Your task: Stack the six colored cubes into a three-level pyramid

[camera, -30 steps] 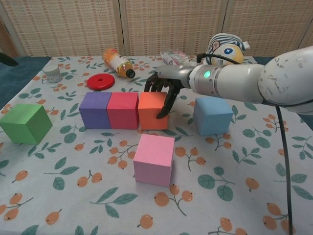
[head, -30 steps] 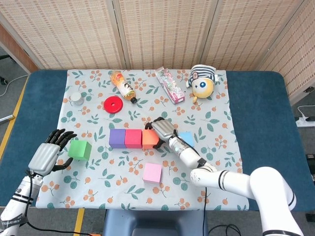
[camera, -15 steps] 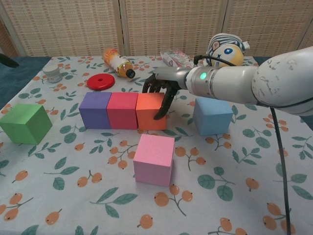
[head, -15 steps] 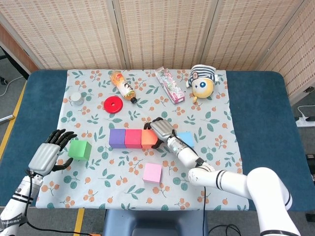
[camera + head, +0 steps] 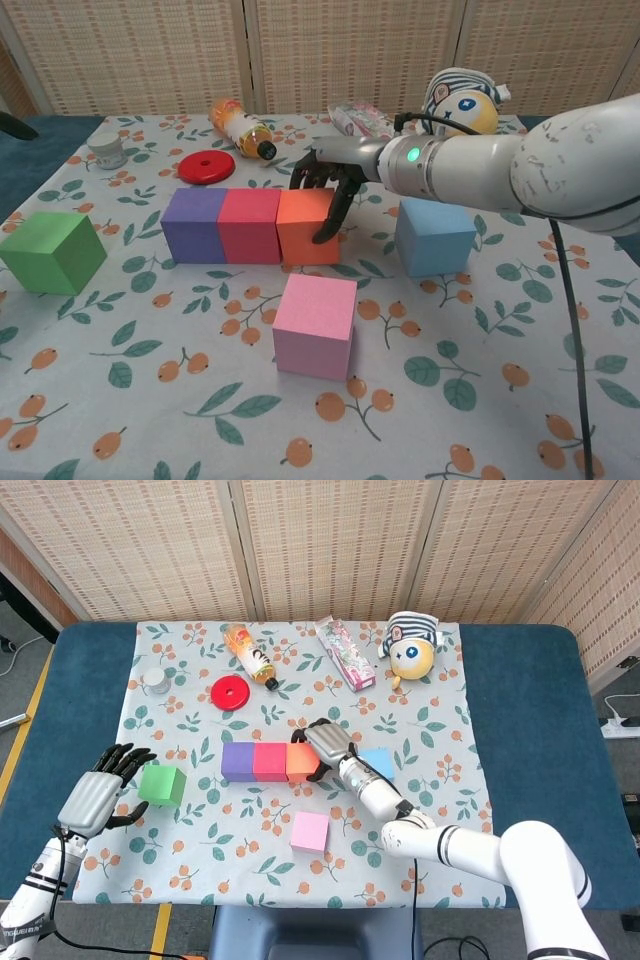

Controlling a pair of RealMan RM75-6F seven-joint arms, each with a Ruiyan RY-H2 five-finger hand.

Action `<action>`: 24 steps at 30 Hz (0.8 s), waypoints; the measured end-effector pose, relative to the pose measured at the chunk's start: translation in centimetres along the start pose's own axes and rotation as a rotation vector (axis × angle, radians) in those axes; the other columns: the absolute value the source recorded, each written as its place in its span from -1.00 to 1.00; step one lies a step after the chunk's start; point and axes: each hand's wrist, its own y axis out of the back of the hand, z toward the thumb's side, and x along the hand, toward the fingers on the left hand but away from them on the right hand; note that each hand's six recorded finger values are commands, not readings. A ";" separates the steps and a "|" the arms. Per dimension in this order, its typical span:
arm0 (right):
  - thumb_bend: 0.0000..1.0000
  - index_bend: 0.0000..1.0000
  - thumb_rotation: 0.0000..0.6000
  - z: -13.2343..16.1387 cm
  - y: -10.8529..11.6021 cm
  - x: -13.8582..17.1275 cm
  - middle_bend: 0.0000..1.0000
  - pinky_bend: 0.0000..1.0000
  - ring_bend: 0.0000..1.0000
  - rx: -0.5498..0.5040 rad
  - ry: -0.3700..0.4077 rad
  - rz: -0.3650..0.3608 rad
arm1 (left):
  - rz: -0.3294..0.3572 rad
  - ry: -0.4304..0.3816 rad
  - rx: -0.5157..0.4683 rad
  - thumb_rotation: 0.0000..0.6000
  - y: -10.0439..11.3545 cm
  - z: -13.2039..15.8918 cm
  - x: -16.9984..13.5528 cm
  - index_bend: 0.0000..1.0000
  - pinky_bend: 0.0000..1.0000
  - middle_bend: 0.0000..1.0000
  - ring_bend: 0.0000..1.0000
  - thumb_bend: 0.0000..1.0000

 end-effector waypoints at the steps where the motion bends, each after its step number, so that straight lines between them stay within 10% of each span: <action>1: -0.85 -0.37 1.00 0.0 0.0 0.0 -0.37 -0.74 -0.60 -0.002 0.000 0.000 | 0.001 0.000 0.000 1.00 0.0 0.0 0.0 -0.68 -0.88 -0.77 -1.00 -0.29; 24: -0.85 -0.39 1.00 0.1 0.0 -0.3 -0.37 -0.75 -0.60 -0.020 -0.003 -0.006 | 0.000 0.002 -0.004 1.00 -0.1 -0.1 0.0 -0.68 -0.88 -0.77 -1.00 -0.29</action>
